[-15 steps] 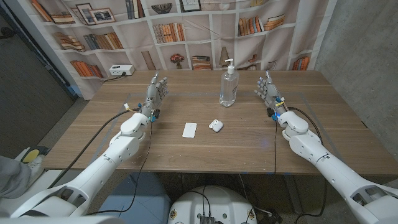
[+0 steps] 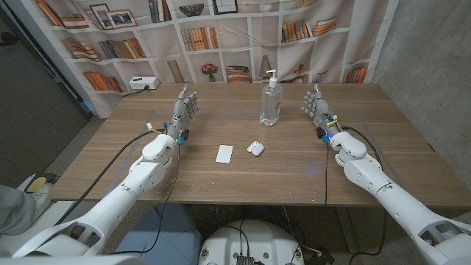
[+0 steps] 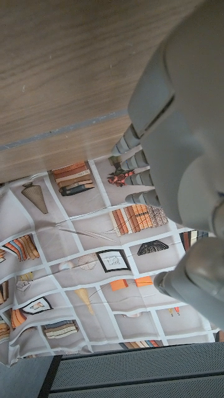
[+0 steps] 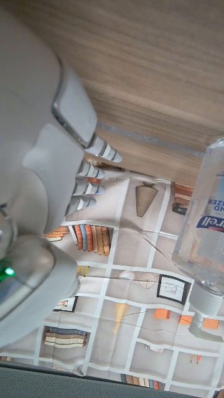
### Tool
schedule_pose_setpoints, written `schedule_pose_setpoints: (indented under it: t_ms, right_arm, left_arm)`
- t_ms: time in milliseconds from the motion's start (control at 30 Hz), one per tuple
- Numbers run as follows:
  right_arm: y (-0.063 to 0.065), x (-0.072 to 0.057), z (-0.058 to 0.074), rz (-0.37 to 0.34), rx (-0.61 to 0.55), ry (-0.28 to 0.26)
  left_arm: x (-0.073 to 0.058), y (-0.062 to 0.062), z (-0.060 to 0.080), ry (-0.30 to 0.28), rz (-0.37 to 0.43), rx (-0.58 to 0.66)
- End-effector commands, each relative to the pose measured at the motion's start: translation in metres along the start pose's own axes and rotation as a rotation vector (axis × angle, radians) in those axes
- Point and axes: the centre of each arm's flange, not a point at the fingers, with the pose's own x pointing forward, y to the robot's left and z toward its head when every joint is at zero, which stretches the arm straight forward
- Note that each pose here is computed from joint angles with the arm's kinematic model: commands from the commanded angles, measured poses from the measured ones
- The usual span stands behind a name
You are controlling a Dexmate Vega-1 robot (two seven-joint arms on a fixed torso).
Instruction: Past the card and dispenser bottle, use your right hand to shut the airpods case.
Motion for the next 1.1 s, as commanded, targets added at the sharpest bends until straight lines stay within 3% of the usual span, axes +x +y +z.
schedule_pose_setpoints:
  t_ms: [33, 300, 667, 867, 1100]
  right_arm:
    - [0.006, -0.010, 0.007, -0.003, -0.030, -0.015]
    - [0.007, -0.017, 0.015, -0.005, -0.065, -0.022]
    - [-0.005, -0.018, 0.032, -0.009, -0.103, -0.038]
    - [-0.013, -0.019, 0.033, -0.012, -0.118, -0.037]
    - [-0.018, -0.023, 0.037, -0.019, -0.171, -0.036]
  left_arm:
    - [-0.010, 0.002, -0.003, -0.007, -0.002, -0.004]
    - [-0.013, 0.000, -0.002, -0.035, 0.021, -0.032]
    - [-0.010, -0.015, 0.006, -0.042, 0.026, -0.029]
    - [-0.012, -0.019, 0.008, -0.082, 0.083, -0.030]
    - [-0.007, -0.023, 0.002, -0.053, 0.060, -0.024]
